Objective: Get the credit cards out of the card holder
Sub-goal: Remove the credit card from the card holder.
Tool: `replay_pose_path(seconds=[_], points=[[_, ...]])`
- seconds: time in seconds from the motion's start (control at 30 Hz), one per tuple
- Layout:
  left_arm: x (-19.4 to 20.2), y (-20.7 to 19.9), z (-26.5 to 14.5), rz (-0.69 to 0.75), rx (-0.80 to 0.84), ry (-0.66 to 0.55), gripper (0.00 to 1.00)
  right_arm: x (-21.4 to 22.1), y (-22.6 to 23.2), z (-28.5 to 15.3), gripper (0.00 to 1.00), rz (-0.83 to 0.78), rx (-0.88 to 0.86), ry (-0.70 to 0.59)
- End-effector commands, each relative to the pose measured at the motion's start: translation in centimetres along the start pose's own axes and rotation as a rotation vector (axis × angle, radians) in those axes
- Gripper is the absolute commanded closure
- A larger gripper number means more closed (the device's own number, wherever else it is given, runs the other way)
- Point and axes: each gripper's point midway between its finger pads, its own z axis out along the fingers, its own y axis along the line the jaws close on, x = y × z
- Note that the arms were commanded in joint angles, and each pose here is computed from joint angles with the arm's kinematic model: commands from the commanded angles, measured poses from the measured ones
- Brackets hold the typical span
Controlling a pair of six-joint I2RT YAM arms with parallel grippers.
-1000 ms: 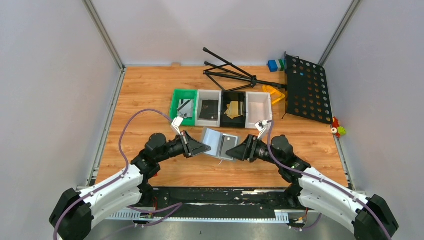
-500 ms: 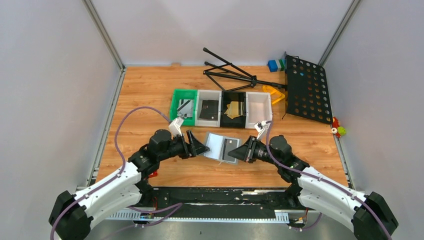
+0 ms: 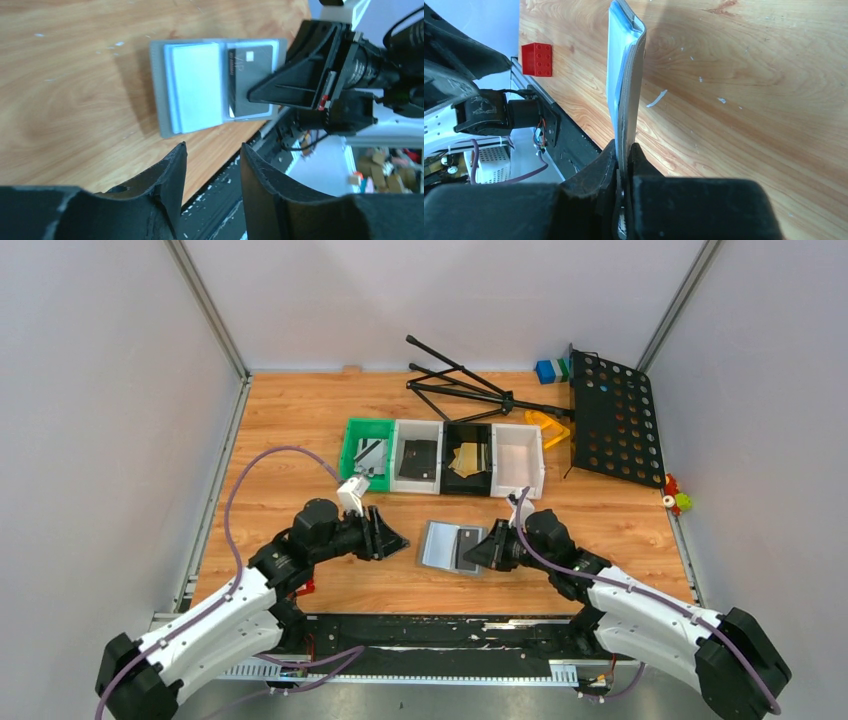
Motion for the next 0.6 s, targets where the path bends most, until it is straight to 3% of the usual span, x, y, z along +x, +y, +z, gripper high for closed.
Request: replay_pose_path(seconds=[0.0, 0.43, 0.57], points=[[0.2, -4.7, 1.1, 0.045, 0.238, 0.052, 0.51, -2.5, 4.2, -0.2, 1.00, -0.071, -0.159, -0.068], [0.8, -6.3, 2.3, -0.018, 0.328, 0.096, 0.72, -2.0, 8.2, -1.7, 1.00, -0.084, -0.402, -0.063], [0.8, -6.9, 2.0, -0.034, 0.361, 0.097, 0.74, -1.8, 8.6, -1.7, 1.00, -0.074, -0.429, -0.053]])
